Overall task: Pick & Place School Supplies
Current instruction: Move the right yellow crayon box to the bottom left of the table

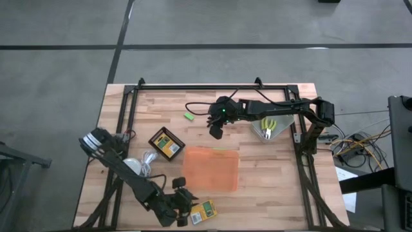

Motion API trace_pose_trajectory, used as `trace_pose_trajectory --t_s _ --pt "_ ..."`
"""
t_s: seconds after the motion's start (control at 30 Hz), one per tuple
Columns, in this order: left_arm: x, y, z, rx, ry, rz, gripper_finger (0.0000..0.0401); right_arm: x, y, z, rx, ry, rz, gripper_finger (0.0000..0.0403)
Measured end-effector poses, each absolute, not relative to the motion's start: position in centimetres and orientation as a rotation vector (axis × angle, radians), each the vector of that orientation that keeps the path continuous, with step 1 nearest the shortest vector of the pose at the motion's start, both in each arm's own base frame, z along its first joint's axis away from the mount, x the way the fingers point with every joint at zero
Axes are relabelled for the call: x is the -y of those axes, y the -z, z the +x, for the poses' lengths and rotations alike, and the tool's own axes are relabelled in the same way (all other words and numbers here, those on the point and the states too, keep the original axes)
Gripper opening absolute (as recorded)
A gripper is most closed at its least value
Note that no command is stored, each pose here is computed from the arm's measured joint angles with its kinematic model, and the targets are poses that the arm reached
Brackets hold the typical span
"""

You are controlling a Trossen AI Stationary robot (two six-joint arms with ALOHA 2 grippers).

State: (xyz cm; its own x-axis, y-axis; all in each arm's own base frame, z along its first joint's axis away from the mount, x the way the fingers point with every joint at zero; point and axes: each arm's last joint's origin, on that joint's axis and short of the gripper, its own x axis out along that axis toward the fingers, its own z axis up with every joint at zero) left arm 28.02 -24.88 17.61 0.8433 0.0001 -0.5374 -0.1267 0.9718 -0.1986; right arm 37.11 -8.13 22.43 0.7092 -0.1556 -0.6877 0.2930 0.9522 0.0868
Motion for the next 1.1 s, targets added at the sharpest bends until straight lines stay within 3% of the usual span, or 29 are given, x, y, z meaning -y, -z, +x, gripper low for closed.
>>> trace_pose_trajectory --t_s 0.37,0.73,1.1 --pt "25.7 -14.9 28.4 -0.743 0.131 -0.23 0.0086 8.1 -22.4 37.1 -0.742 0.251 0.195 0.0085" --pt "25.8 -14.3 28.5 -0.779 0.158 -0.234 0.0085 8.1 -22.4 37.1 -0.741 0.251 0.195 0.0068" --pt "25.4 -13.7 28.1 -0.856 0.133 -0.242 0.0085 8.1 -22.4 37.1 -0.742 0.251 0.195 0.0082"
